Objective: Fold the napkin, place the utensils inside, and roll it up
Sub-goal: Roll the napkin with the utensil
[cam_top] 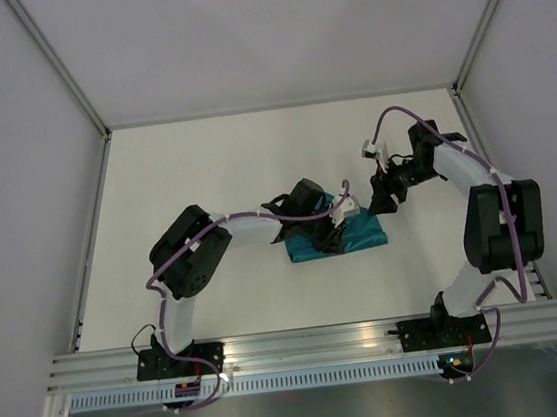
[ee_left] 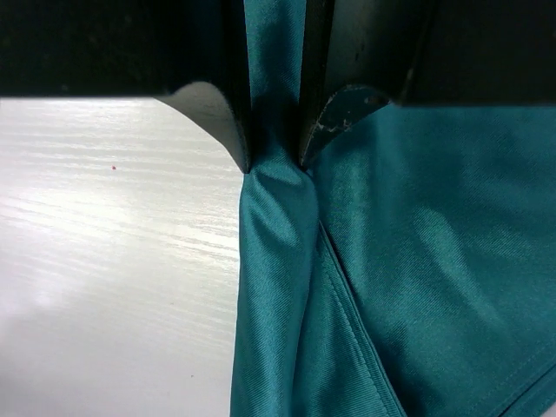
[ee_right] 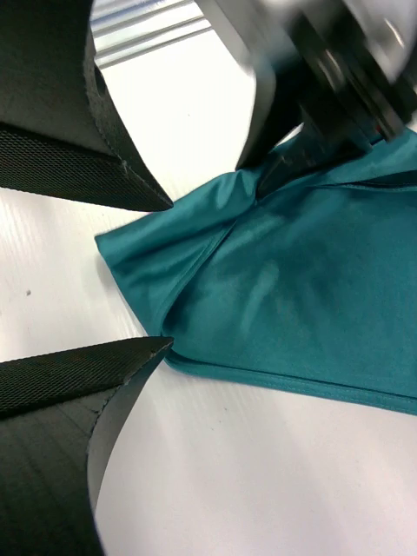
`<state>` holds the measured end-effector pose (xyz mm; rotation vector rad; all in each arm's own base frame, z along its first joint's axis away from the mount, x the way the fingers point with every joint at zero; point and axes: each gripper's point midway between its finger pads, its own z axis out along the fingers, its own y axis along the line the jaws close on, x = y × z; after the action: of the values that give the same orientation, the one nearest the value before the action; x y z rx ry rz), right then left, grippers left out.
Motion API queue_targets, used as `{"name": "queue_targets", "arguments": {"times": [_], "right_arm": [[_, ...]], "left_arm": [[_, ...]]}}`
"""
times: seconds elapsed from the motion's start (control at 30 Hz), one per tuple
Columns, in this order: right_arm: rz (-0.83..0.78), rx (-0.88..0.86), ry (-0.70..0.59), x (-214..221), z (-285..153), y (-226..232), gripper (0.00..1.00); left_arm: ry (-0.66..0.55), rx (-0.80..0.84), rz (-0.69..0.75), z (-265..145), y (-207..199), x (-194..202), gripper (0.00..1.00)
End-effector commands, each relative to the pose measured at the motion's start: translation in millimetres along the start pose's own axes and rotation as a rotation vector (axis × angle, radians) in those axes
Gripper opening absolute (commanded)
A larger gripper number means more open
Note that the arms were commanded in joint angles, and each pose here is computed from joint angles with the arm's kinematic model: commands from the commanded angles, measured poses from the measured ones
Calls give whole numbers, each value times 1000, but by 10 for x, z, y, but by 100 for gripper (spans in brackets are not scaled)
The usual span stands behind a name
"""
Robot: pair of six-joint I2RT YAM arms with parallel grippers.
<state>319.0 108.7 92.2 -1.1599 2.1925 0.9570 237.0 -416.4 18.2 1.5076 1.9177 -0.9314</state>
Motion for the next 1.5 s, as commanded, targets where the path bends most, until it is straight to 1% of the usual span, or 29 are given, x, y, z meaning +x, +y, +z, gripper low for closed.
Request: {"name": "queue_targets", "arguments": {"times": [0.0, 0.03, 0.07, 0.1, 0.13, 0.17, 0.2, 0.23, 0.27, 0.3, 0.5, 0.67, 0.87, 0.9, 1.0, 1.03, 1.1, 1.13, 1.17, 1.23, 1.27, 1.4, 1.43, 1.47], "right_arm": [[-241, 197, -115, -278, -90, -71, 66], [-234, 203, -92, -77, 8, 10, 66], [-259, 259, -63, -14, 6, -9, 66], [-337, 317, -93, -143, -43, 23, 66], [-351, 298, -66, 4, 115, 153, 66], [-389, 348, -60, -11, 80, 184, 66], [-450, 359, -70, -85, 172, 254, 66], [-457, 351, -48, 66, 278, 330, 67], [-501, 405, -57, -1, 259, 322, 69], [-522, 376, -38, 81, 401, 446, 69], [-601, 337, 36, 211, 737, 679, 71], [-629, 304, 66, 305, 896, 817, 70], [-655, 301, 116, 443, 1034, 822, 68], [-656, 301, 125, 474, 1047, 815, 66], [-648, 311, 153, 533, 1081, 758, 57], [-646, 312, 160, 543, 1088, 745, 48], [-641, 314, 172, 564, 1083, 737, 39], [-641, 314, 172, 560, 1077, 741, 30], [-637, 303, 184, 588, 1076, 757, 26], [-635, 291, 192, 572, 1073, 766, 21], [-628, 277, 214, 620, 1067, 781, 20], [-605, 191, 241, 619, 1087, 871, 18], [-585, 151, 275, 711, 1091, 910, 18], [-581, 143, 271, 644, 1079, 898, 18]], "left_arm": [[203, 164, -281, 35, -177, 766, 4], [211, 218, -330, 37, -232, 814, 4], [213, 240, -361, 37, -228, 833, 4], [198, 248, -384, 25, -153, 793, 4], [203, 288, -425, -1, -198, 794, 4], [208, 303, -455, 18, -177, 835, 3], [196, 307, -474, 2, -115, 804, 3], [192, 329, -500, -6, -131, 795, 3], [189, 335, -524, -17, -94, 806, 3], [187, 340, -538, -22, -81, 808, 3], [191, 351, -611, -49, -26, 822, 3], [198, 350, -623, -38, -14, 816, 2], [202, 352, -636, -19, -2, 813, 2], [204, 350, -637, -17, 0, 816, 2], [197, 349, -629, -31, 9, 789, 4], [192, 347, -625, -47, 8, 760, 7], [185, 336, -611, -66, 20, 714, 14], [180, 333, -604, -81, 21, 687, 21], [164, 322, -582, -123, 35, 603, 25], [149, 292, -559, -170, 79, 518, 35], [136, 274, -545, -198, 115, 465, 37], [49, 183, -486, -412, 287, 117, 42], [40, 163, -487, -451, 322, 93, 44], [9, 133, -474, -505, 412, 28, 45]]}}
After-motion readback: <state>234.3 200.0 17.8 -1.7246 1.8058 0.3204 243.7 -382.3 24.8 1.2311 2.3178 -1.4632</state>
